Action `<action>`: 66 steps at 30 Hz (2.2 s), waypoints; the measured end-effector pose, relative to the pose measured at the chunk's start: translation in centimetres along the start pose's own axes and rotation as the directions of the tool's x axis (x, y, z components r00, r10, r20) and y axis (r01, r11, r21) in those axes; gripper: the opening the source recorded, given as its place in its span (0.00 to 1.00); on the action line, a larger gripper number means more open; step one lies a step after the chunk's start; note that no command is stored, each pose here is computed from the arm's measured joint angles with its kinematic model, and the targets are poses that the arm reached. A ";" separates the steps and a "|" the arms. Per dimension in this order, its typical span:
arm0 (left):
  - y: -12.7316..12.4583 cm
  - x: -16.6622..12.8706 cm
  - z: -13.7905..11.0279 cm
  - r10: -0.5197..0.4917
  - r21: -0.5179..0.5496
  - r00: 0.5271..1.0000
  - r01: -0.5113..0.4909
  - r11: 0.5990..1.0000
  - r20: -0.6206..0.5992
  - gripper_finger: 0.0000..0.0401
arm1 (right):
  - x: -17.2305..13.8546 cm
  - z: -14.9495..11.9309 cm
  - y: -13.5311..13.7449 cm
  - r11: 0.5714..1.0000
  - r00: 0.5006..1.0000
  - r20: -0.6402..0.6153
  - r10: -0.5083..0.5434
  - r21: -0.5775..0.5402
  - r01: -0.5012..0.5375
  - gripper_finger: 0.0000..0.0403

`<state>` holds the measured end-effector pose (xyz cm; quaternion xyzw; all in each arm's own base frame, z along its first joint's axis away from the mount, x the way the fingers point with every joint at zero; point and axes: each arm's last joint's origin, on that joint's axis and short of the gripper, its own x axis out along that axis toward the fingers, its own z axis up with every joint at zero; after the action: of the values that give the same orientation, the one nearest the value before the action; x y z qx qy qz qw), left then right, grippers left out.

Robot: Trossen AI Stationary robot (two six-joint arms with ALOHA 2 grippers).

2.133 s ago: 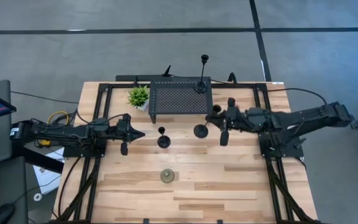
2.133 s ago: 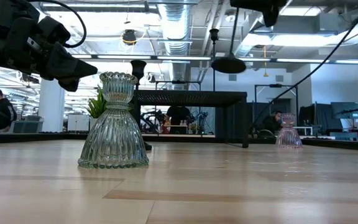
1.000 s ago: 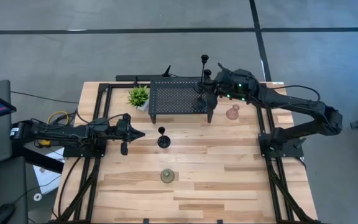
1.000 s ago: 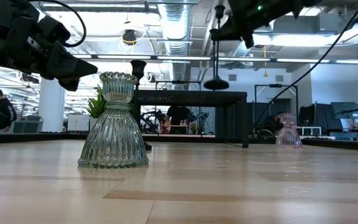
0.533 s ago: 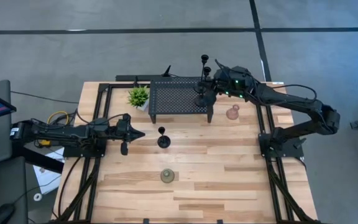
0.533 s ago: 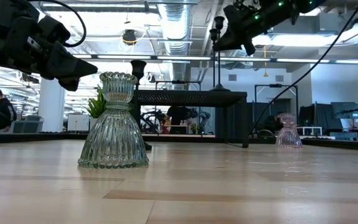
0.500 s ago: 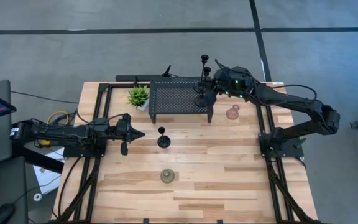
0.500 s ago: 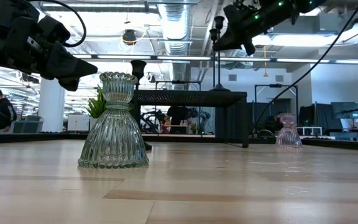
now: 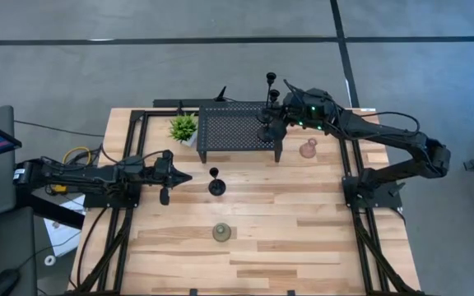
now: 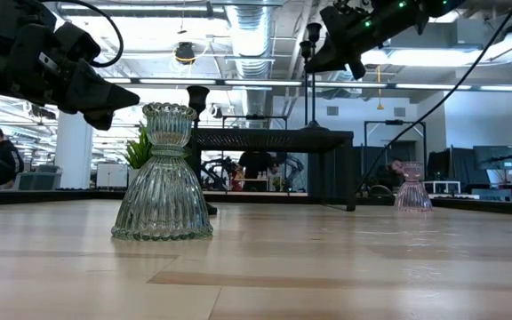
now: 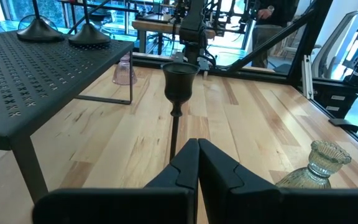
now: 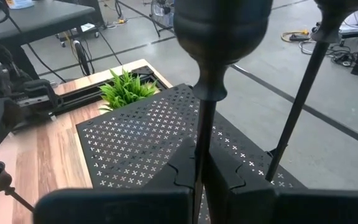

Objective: Pick & Place candle stick holders
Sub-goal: Align the black candle holder with the other black candle holder on the shelf, then put the pink glass candle holder on the shelf

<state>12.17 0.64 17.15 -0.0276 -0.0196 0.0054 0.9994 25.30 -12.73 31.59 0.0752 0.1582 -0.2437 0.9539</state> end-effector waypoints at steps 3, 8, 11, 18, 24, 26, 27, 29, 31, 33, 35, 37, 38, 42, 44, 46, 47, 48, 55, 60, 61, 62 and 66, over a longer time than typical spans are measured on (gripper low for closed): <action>0.0 0.0 0.0 0.000 0.000 1.000 0.000 1.000 0.001 0.02 | 0.0 0.0 0.2 1.000 1.000 -0.002 0.007 -0.003 -0.007 0.00; 0.0 0.0 0.0 0.000 0.000 1.000 0.000 1.000 0.001 0.02 | 0.0 -0.1 0.4 1.000 1.000 -0.005 0.012 -0.007 -0.012 0.02; 0.0 0.0 0.0 0.000 0.000 1.000 0.000 1.000 0.000 0.02 | 0.0 -0.2 0.4 1.000 1.000 -0.016 0.022 0.000 -0.022 0.08; 0.0 0.0 0.0 0.000 0.000 1.000 0.000 1.000 0.001 0.02 | 0.1 -0.3 0.4 1.000 1.000 -0.022 0.021 -0.011 -0.021 0.26; 0.0 0.0 0.0 0.000 0.000 1.000 0.000 1.000 0.001 0.02 | -0.6 -0.2 0.4 0.999 0.999 -0.025 0.020 -0.039 -0.021 0.45; 0.0 0.0 0.0 0.000 0.000 1.000 0.000 1.000 0.001 0.02 | -1.4 0.2 0.4 0.999 1.000 -0.005 0.021 -0.039 -0.021 0.51; 0.0 0.0 0.0 0.000 0.000 1.000 0.000 1.000 0.000 0.02 | -1.8 0.3 0.3 0.999 1.000 -0.005 0.019 -0.039 -0.019 0.54; 0.0 0.0 0.0 0.000 0.000 1.000 0.000 1.000 0.000 0.02 | -2.8 0.5 0.3 0.999 1.000 -0.002 0.019 -0.040 -0.019 0.58; 0.0 0.0 0.0 0.000 0.000 1.000 0.000 1.000 0.000 0.02 | -4.1 0.8 0.3 0.999 1.000 0.010 0.020 -0.040 -0.020 0.60; 0.0 0.0 0.0 0.000 0.000 1.000 0.000 1.000 0.000 0.02 | -5.5 1.0 0.3 0.999 1.000 0.015 0.021 -0.038 -0.020 0.61; 0.0 0.0 0.0 0.000 0.000 1.000 0.000 1.000 0.000 0.02 | -6.9 1.0 0.4 0.999 1.000 0.005 0.026 -0.019 -0.026 0.60; 0.0 0.0 0.0 0.000 0.000 1.000 0.000 1.000 0.000 0.02 | -8.3 0.8 0.6 0.999 0.999 -0.013 0.037 0.018 -0.036 0.58; 0.0 0.0 0.0 0.000 0.000 1.000 0.000 1.000 0.000 0.02 | -9.0 0.7 0.7 0.998 0.999 -0.029 0.043 0.042 -0.041 0.57; 0.0 0.0 0.0 0.000 0.000 1.000 0.000 1.000 0.000 0.02 | -11.4 -0.4 1.3 0.992 0.990 -0.116 0.079 0.105 -0.066 0.52; 0.0 0.0 0.0 0.000 0.000 1.000 0.000 1.000 0.001 0.02 | -12.4 -1.1 1.7 0.988 0.979 -0.177 0.099 0.138 -0.075 0.49; 0.0 0.0 0.0 0.000 0.000 1.000 0.000 1.000 0.000 0.02 | -13.2 -1.8 2.0 0.982 0.963 -0.241 0.120 0.169 -0.080 0.46; 0.0 0.0 0.0 0.000 0.000 1.000 0.000 1.000 0.000 0.02 | -13.6 -2.2 2.2 0.980 0.951 -0.279 0.130 0.183 -0.080 0.44; 0.0 0.0 0.0 0.000 0.000 1.000 0.000 1.000 0.000 0.02 | -13.9 -2.7 2.4 0.977 0.938 -0.318 0.139 0.197 -0.078 0.42; 0.0 0.0 0.0 0.000 0.000 1.000 0.000 1.000 0.001 0.02 | -14.7 -5.5 3.9 0.971 0.853 -0.509 0.112 0.239 0.015 0.31; 0.0 0.0 0.0 0.000 0.000 1.000 0.000 1.000 0.000 0.02 | -14.3 -8.2 4.5 0.981 0.829 -0.559 -0.024 0.148 0.128 0.26; 0.0 0.0 0.0 0.000 0.000 1.000 0.000 1.000 0.000 0.02 | -14.1 -8.9 4.6 0.981 0.824 -0.565 -0.044 0.129 0.141 0.25; 0.0 0.0 0.0 0.000 0.000 1.000 0.000 1.000 0.001 0.02 | -13.9 -9.6 4.6 0.982 0.816 -0.574 -0.066 0.110 0.156 0.25; 0.0 0.0 0.0 0.000 0.000 1.000 0.000 1.000 0.000 0.02 | -13.3 -12.3 4.3 0.979 0.778 -0.612 -0.138 0.034 0.200 0.24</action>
<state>12.17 0.63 17.15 -0.0275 -0.0197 0.0052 0.9994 13.11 -0.39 24.86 0.1810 0.4496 -0.2988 0.8221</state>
